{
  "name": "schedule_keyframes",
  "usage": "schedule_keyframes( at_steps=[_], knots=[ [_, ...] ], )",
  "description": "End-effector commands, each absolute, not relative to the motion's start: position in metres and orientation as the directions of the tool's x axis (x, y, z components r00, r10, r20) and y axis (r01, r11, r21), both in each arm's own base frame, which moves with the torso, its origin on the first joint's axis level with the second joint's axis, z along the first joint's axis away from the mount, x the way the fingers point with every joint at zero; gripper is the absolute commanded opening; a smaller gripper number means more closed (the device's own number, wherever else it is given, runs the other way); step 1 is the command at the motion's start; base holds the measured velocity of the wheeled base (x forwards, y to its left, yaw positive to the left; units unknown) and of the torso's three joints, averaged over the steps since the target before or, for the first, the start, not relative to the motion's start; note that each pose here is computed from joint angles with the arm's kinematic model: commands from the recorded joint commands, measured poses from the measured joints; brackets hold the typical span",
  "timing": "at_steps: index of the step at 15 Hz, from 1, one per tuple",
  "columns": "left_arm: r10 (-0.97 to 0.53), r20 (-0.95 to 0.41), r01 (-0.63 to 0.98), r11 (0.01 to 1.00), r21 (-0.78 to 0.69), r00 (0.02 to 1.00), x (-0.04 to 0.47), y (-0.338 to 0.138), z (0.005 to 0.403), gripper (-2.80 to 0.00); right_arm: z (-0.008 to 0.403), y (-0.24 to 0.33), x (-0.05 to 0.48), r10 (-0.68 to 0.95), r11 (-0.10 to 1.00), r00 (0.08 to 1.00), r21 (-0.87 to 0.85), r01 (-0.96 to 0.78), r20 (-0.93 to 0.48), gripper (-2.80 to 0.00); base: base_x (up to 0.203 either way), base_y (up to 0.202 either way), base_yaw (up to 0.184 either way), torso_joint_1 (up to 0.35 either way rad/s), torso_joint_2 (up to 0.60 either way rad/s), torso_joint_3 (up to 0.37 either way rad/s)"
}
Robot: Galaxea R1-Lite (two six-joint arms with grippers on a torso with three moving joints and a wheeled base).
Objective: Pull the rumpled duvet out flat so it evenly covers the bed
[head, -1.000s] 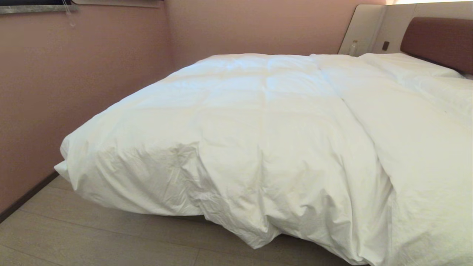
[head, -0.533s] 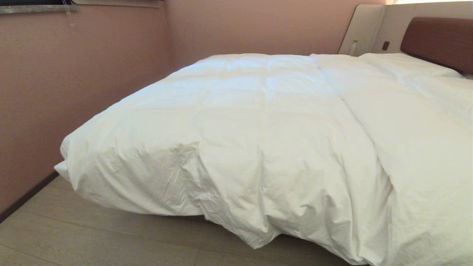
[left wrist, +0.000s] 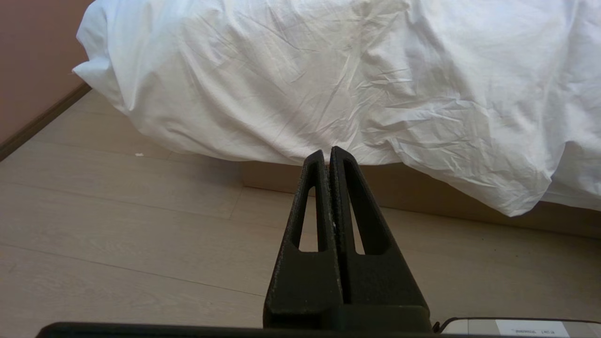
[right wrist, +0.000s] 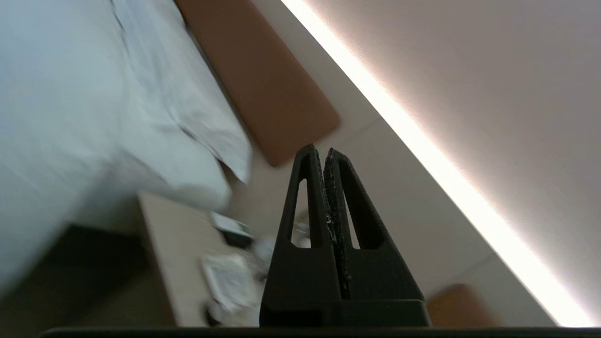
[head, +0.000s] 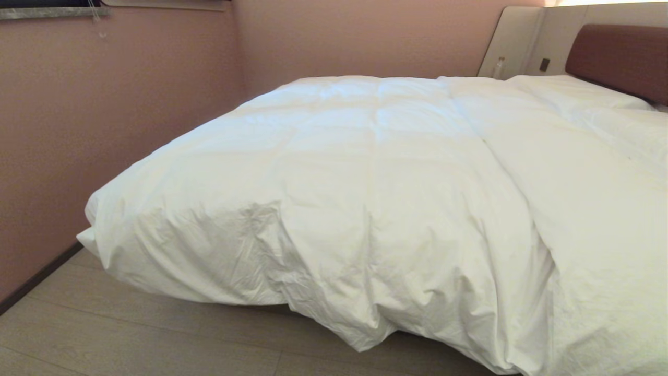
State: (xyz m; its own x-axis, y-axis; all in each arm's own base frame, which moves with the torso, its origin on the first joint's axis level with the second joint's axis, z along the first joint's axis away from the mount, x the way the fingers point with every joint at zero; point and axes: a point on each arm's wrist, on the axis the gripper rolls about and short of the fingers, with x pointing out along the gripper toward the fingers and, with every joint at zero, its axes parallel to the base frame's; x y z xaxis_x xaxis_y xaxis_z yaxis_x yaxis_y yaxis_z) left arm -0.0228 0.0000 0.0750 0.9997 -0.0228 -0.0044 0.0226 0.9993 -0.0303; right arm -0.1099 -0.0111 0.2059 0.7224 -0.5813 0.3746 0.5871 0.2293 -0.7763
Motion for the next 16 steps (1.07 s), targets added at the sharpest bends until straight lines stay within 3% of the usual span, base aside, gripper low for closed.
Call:
schedule_keyframes(
  at_steps=[1,2,5,9,12,14,16],
  knots=[
    [-0.023,-0.005,0.023,0.999,-0.031,1.0,-0.023,0.0,0.075,-2.8,0.207,-0.01,-0.111,-0.545,0.783,0.742,-0.081,0.617,0.39,-2.8,0.0,0.0,0.0,0.0,0.0,0.0],
    [-0.023,-0.005,0.023,0.999,-0.031,1.0,-0.023,0.0,0.075,-2.8,0.207,-0.011,-0.111,-0.555,0.8,0.737,0.005,0.6,0.385,-2.8,0.0,0.0,0.0,0.0,0.0,0.0],
    [-0.023,-0.005,0.023,0.999,-0.031,1.0,-0.023,0.0,0.075,-2.8,0.194,-0.01,-0.103,-0.541,0.823,0.787,-0.006,0.568,0.296,-2.8,0.0,0.0,0.0,0.0,0.0,0.0],
    [-0.023,-0.005,0.023,0.999,-0.031,1.0,-0.023,0.0,0.075,-2.8,0.168,-0.004,-0.08,-0.241,0.964,0.95,-0.068,0.259,0.197,-2.8,0.0,0.0,0.0,0.0,0.0,0.0],
    [-0.023,-0.005,0.023,0.999,-0.031,1.0,-0.023,0.0,0.075,-2.8,0.135,-0.003,-0.052,-0.193,0.966,0.972,-0.15,0.212,0.133,-2.8,0.0,0.0,0.0,0.0,0.0,0.0],
    [-0.023,-0.005,0.023,0.999,-0.031,1.0,-0.023,0.0,0.075,-2.8,0.117,-0.001,-0.035,-0.1,0.973,0.974,-0.184,0.138,0.205,-2.8,0.0,0.0,0.0,0.0,0.0,0.0],
    [-0.023,-0.005,0.023,0.999,-0.031,1.0,-0.023,0.0,0.075,-2.8,0.094,0.0,-0.025,-0.039,0.978,0.984,-0.195,0.074,0.173,-2.8,0.0,0.0,0.0,0.0,0.0,0.0]
  ],
)
